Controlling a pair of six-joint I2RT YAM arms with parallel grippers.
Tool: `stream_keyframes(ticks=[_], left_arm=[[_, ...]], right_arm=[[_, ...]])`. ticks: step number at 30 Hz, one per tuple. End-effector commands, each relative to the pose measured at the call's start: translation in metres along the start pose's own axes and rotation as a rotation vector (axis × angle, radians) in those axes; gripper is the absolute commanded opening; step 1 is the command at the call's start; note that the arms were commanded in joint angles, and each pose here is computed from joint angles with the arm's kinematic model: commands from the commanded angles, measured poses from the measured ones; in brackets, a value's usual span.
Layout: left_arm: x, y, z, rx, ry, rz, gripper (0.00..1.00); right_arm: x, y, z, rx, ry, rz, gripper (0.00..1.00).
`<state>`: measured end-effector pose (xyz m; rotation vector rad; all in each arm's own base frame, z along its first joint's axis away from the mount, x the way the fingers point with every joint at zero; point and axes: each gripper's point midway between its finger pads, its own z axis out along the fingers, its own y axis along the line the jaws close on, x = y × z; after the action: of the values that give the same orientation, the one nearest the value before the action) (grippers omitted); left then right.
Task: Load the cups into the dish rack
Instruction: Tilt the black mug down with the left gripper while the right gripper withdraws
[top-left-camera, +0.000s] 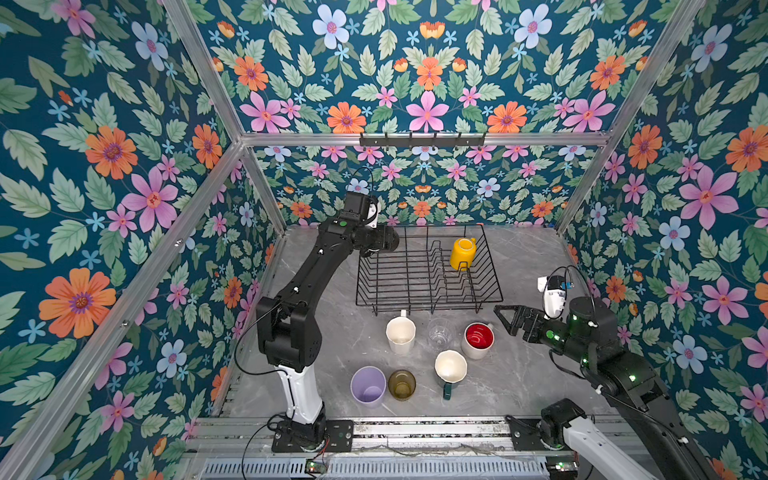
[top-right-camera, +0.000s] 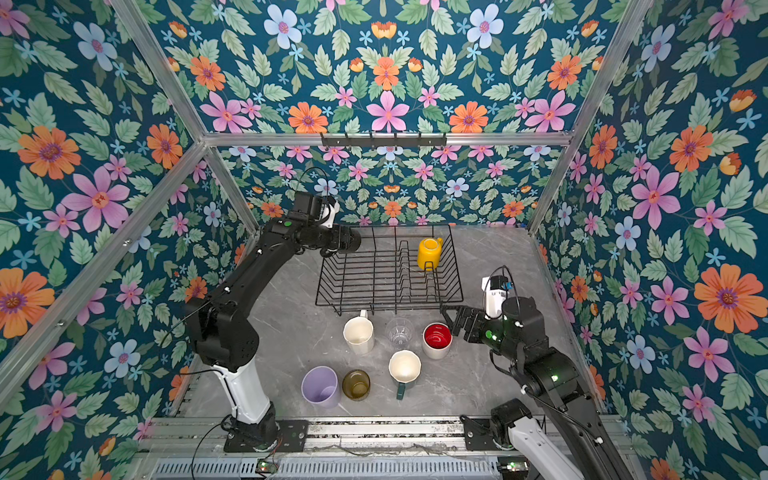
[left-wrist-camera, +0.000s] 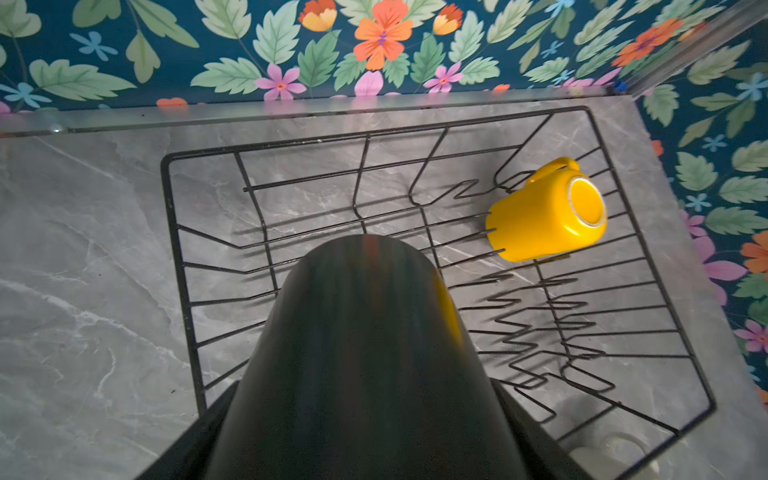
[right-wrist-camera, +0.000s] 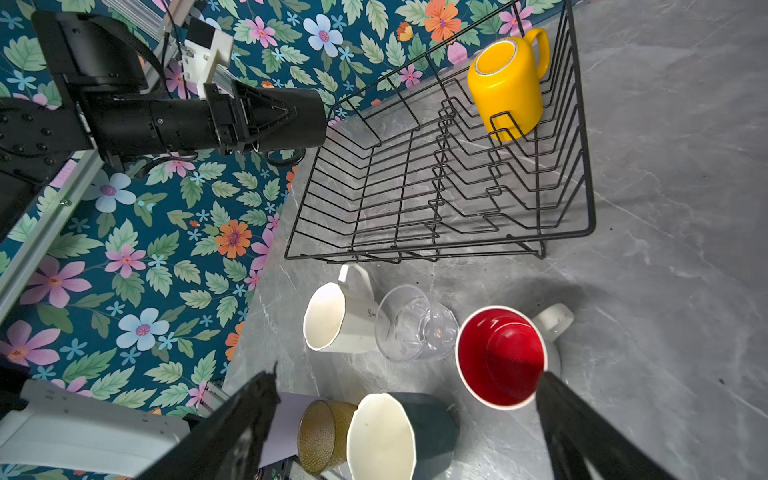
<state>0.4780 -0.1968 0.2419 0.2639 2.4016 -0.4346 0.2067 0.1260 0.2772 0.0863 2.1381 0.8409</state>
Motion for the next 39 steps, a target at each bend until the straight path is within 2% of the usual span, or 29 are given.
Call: stream_keyframes(ticks=[1,10,25,34,39], left_arm=[[-0.004,0.012,0.006,-0.074,0.018,-0.017,0.00],[-0.005,0.012,0.040,-0.068,0.057,-0.070,0.00],[0.001,0.024,0.087,-0.155,0.077,-0.105,0.00],[0.003,0.032,0.103,-0.210,0.084,-0.108,0.00],[0.012,0.032,0.115,-0.198,0.110,-0.119,0.00]], right_arm=[[0.005,-0.003,-0.005,0.014,0.010,-0.020,0.97],[0.014,-0.003,-0.007,-0.011,0.025,-0.019,0.96],[0.028,-0.007,0.001,-0.027,0.069,0.003,0.95],[0.034,-0.011,0.002,-0.018,0.086,0.013,0.94],[0.036,-0.011,0.004,-0.020,0.092,0.020,0.94]])
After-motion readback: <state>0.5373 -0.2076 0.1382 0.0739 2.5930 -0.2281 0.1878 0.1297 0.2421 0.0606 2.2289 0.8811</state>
